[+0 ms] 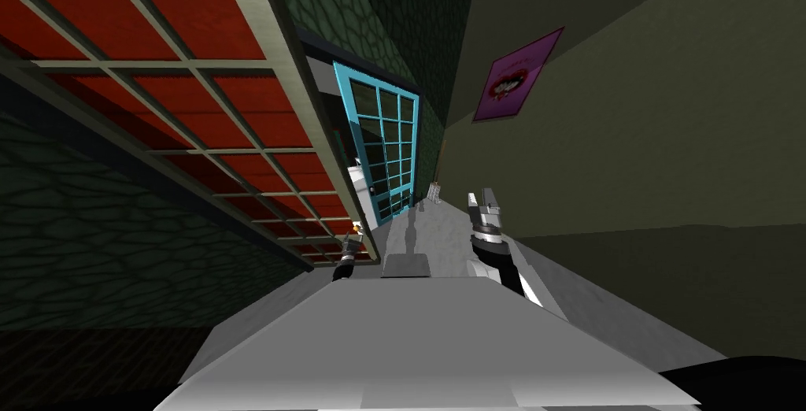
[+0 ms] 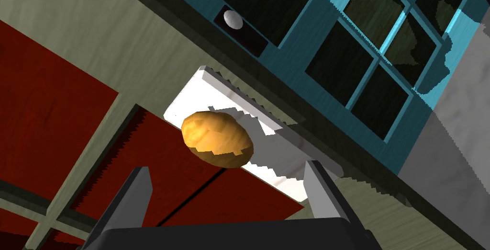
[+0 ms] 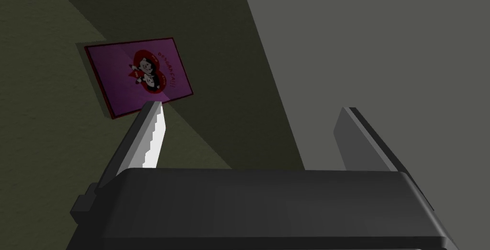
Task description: Pull the door open
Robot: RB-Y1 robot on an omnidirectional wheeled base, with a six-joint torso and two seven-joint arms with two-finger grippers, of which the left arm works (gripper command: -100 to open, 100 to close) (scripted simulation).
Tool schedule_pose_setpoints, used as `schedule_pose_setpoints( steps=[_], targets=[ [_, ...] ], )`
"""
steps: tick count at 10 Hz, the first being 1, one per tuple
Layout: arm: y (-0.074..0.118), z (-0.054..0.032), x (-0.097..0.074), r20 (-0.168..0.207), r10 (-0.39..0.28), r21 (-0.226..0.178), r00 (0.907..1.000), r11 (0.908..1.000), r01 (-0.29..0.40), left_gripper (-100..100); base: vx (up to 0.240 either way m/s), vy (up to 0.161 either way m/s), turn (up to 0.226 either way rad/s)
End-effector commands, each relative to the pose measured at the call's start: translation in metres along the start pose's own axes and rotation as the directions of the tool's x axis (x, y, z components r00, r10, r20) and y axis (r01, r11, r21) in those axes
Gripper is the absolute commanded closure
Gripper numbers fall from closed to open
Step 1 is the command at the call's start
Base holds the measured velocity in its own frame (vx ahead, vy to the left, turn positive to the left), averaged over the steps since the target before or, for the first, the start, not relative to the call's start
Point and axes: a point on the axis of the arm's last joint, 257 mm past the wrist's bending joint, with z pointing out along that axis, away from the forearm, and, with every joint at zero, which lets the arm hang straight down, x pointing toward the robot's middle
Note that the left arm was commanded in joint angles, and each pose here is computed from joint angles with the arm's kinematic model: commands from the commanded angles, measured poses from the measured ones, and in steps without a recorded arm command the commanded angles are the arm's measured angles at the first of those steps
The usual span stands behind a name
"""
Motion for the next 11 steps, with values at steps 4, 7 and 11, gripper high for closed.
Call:
schedule_pose_setpoints(
  steps=[4,7,11],
  targets=[
    [0.001,0.0047,0.004,0.0,-0.125,0.004,0.9922,0.9921,0.125,-100,-0.065,0.034,-0.062],
    [0.002,0.0083,0.007,0.0,-0.214,0.007,0.9768,0.9768,0.214,-100,-0.072,0.038,-0.065],
    [0.003,0.0135,0.012,-0.001,-0.343,0.011,0.9393,0.9392,0.343,-100,-0.068,0.032,-0.062]
  ],
)
